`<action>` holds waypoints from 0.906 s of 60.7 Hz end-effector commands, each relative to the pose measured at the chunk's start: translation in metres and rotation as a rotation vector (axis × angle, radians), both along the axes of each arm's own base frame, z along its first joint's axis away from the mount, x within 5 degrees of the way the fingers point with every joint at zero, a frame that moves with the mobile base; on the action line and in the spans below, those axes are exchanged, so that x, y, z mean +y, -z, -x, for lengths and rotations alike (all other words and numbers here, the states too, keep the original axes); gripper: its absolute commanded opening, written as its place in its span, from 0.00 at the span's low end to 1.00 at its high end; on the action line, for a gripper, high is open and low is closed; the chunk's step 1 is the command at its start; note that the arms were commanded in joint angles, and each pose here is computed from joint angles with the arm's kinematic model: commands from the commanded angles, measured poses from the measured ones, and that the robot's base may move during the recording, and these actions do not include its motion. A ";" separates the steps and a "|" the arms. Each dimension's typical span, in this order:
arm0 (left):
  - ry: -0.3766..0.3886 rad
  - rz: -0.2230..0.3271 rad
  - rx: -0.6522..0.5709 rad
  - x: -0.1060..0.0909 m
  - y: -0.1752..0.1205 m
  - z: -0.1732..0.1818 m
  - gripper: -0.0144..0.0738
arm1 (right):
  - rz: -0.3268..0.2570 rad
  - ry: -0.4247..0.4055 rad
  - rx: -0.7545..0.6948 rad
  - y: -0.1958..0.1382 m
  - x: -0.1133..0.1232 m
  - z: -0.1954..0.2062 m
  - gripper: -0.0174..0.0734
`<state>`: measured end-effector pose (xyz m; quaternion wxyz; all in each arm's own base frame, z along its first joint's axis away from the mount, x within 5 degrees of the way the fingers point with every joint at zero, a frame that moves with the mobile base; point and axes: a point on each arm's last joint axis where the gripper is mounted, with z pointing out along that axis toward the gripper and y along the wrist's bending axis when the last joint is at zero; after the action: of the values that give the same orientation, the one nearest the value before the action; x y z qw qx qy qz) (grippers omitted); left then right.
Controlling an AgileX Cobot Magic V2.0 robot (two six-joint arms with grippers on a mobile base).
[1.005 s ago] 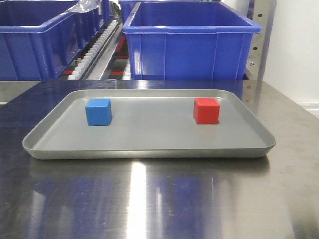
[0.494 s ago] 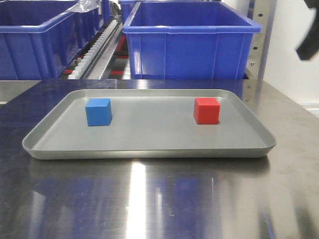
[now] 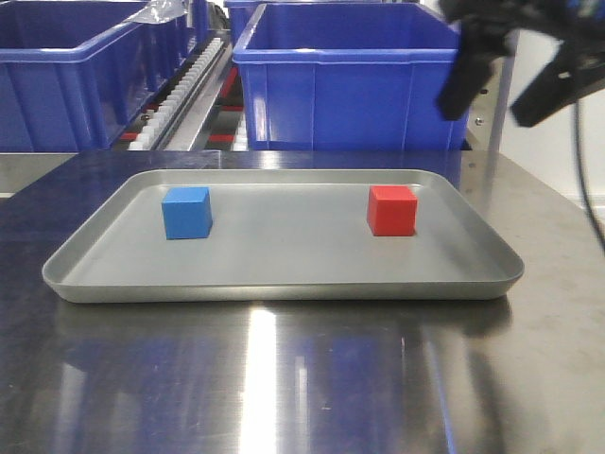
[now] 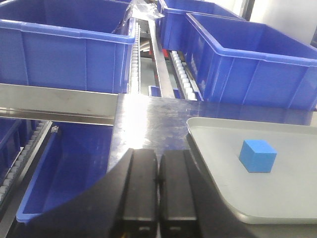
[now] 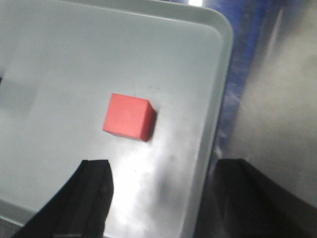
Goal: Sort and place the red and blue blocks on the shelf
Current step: 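Lower the open right gripper over the red cube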
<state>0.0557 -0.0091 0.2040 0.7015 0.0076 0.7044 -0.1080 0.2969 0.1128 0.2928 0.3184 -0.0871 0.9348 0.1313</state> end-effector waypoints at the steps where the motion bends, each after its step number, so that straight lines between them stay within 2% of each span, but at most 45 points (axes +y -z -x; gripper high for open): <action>1: 0.010 0.028 -0.067 -0.001 0.003 0.000 0.32 | -0.032 -0.013 -0.077 -0.019 0.009 -0.009 0.80; 28: 0.010 0.028 -0.067 -0.001 0.003 0.000 0.32 | 0.009 -0.085 0.046 0.010 0.046 -0.042 0.80; 55: 0.010 0.028 -0.067 -0.001 0.003 0.000 0.32 | 0.012 -0.093 0.056 0.007 0.050 -0.049 0.80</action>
<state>0.0557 -0.0091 0.2040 0.7015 0.0076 0.7044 -0.1080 0.3465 0.1631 0.2543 0.2324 -0.1294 0.9556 0.1268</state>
